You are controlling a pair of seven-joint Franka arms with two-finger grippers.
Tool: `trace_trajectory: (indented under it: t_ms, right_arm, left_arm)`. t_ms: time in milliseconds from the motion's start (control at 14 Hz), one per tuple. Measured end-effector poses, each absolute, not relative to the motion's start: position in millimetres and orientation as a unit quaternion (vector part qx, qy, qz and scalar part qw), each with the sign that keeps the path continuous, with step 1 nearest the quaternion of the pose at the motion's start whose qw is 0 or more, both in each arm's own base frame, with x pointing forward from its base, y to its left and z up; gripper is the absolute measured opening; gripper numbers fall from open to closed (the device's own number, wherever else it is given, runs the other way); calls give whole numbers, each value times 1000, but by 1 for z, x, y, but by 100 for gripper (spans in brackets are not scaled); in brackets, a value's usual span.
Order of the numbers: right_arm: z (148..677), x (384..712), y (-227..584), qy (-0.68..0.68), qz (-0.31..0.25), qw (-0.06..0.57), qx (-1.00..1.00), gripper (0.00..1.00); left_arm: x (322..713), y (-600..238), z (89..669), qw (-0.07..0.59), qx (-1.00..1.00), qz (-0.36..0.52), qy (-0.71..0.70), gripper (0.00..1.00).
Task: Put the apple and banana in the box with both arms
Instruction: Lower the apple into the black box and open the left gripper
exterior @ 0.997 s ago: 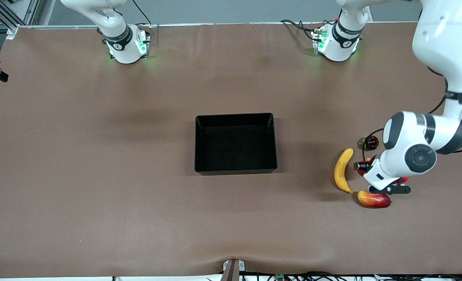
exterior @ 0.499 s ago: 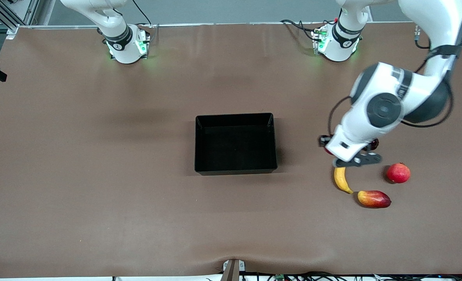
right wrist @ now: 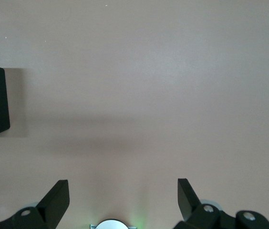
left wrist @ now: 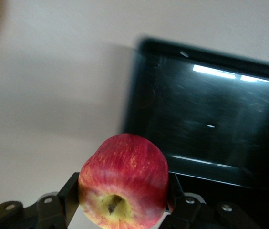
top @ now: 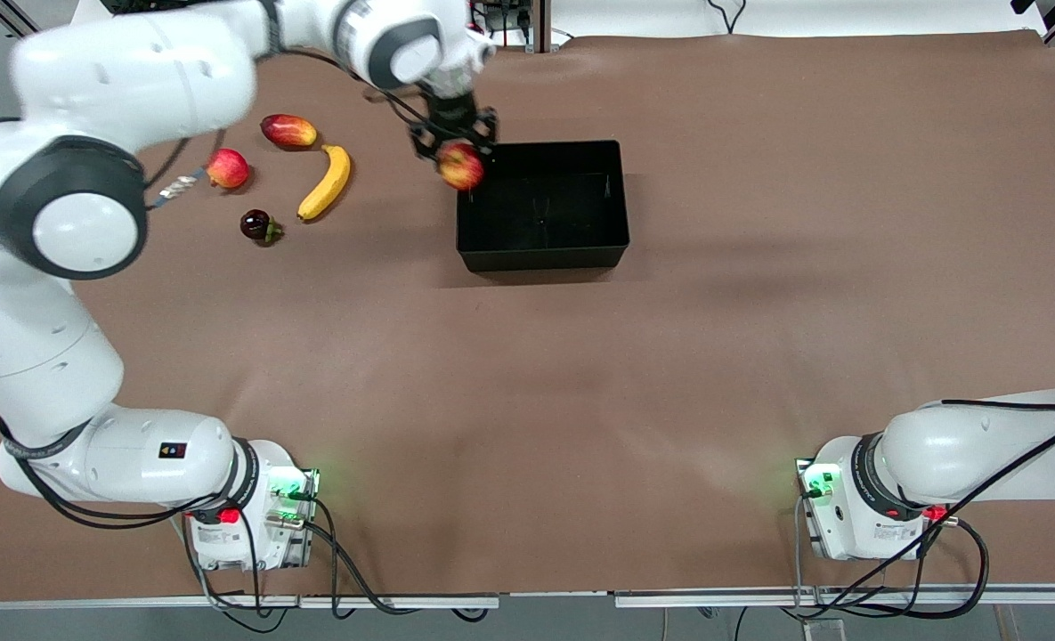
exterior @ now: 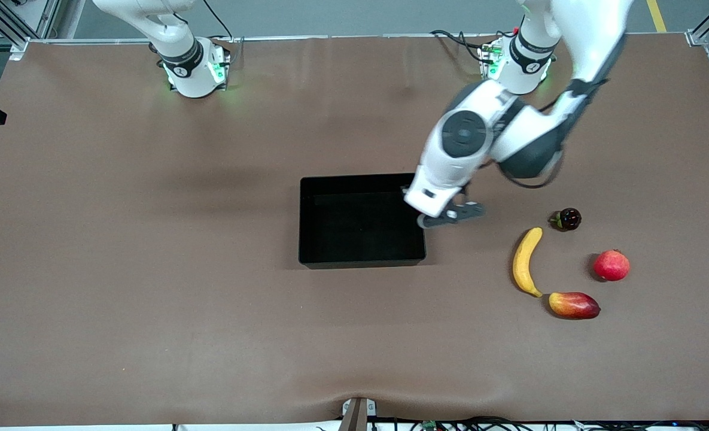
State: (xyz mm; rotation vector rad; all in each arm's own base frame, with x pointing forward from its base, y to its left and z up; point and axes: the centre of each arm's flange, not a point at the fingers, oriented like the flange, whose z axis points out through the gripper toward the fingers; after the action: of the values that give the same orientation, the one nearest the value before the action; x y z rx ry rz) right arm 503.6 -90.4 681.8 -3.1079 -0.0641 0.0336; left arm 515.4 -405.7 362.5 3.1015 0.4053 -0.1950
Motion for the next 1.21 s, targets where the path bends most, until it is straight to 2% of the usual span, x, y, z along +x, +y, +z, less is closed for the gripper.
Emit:
trace_trajectory:
  t_ms: [214, 570, 1211]
  right_arm:
    - [682, 504, -90, -21, 11, 16, -1000, 100]
    - [682, 504, -90, -21, 11, 16, -1000, 100]
    - [679, 500, -90, -20, 27, 19, -999, 100]
  left_arm:
    - [504, -442, 319, 20, 988, -68, 138, 75]
    - [490, -465, 248, -33, 991, -57, 120, 75]
    - [495, -459, 222, -40, 991, -71, 108, 75]
